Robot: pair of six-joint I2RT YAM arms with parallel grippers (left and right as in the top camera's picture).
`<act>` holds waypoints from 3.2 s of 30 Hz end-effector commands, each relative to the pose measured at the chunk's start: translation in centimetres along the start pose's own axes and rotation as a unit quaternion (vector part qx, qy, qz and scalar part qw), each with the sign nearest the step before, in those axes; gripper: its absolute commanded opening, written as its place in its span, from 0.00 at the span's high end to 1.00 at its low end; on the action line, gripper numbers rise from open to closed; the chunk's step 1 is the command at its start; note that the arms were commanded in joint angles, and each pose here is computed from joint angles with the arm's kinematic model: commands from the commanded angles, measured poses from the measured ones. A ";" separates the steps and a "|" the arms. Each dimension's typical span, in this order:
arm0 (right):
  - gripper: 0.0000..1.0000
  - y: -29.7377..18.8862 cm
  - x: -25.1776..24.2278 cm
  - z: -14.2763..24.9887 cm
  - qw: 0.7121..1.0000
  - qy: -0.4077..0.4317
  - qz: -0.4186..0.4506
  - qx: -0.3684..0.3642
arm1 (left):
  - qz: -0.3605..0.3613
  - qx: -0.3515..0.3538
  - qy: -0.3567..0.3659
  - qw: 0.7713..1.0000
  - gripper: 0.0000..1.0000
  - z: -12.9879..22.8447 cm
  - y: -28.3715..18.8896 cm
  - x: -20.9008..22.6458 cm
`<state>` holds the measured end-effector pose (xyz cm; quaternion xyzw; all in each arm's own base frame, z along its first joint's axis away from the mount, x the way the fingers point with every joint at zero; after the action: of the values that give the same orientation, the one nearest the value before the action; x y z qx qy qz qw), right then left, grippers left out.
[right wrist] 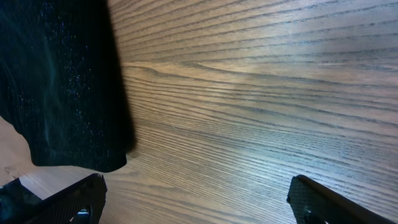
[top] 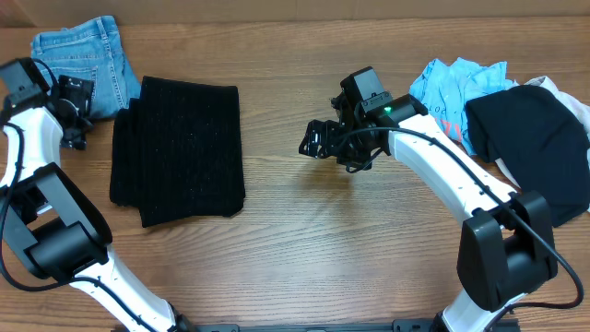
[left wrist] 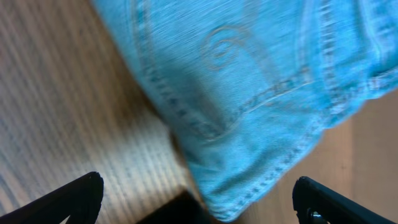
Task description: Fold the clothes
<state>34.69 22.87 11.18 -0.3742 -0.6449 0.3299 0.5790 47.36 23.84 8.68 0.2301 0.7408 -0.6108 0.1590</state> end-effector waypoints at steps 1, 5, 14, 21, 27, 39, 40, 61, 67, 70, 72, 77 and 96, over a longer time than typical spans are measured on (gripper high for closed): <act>0.02 -1.1 0.8 -0.6 1.000 -0.014 -0.005 -0.021 | -0.015 0.003 -0.029 0.999 0.00 0.7 1.0 2.0; 0.02 -1.1 0.7 -0.6 1.000 -0.013 -0.005 -0.021 | -0.018 -0.010 -0.029 0.999 0.02 0.3 1.1 2.2; 0.34 -0.9 2.2 0.0 0.999 -0.023 -0.038 -0.008 | -0.027 0.020 -0.005 0.999 0.00 1.4 4.1 3.6; 0.96 1.3 8.2 3.0 0.991 -0.130 -0.040 -0.007 | 0.081 0.109 0.099 0.986 0.04 2.9 0.2 0.4; 0.96 2.1 13.8 3.6 0.977 -0.185 -0.094 -0.051 | 0.114 0.071 0.176 0.975 0.00 3.0 -11.2 -2.6; 0.84 -7.0 -3.0 -5.5 0.989 0.099 -0.062 -0.094 | -0.028 0.239 0.475 0.846 0.96 21.9 -14.9 2.5; 0.84 -7.6 -4.9 -5.3 0.986 0.128 -0.052 -0.089 | -0.045 0.257 0.480 0.838 0.96 23.2 -14.1 3.6; 0.84 -8.5 -9.1 -3.6 0.989 0.130 0.007 -0.063 | -0.090 0.051 0.432 0.896 0.96 20.9 8.3 3.1; 0.84 -8.4 -9.2 -2.8 0.989 0.139 0.011 -0.047 | -0.029 -0.036 0.352 0.935 0.96 17.3 8.1 -2.6; 0.84 -8.3 -9.3 -2.2 0.989 0.146 0.015 -0.035 | -0.026 -0.077 0.278 0.957 0.96 13.8 8.2 -2.8; 0.84 -8.3 -9.3 -2.0 0.988 0.148 0.016 -0.032 | -0.021 -0.093 0.236 0.967 0.96 11.6 8.2 -2.6; 0.84 -8.3 -9.4 -2.0 0.988 0.148 0.016 -0.031 | -0.003 -0.095 0.190 0.977 0.95 7.7 8.0 -2.5; 0.84 -7.7 -8.2 -1.4 0.993 0.112 0.016 -0.019 | -0.107 -0.045 -0.020 0.993 0.10 -4.1 -9.7 3.5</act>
<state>35.58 11.22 12.22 -0.4307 -0.5475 0.2844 0.6587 39.39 25.24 17.27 0.1372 0.7955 -0.5814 0.1019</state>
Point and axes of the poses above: each gripper's point midway between its finger pads, its own y axis out along the fingers, its own x axis along the line the jaws close on, z = x × y, the point moved 1 cm from there along -y, back along the fingers, and after that the axes turned 4 degrees about -y, right-handed, at the moved point
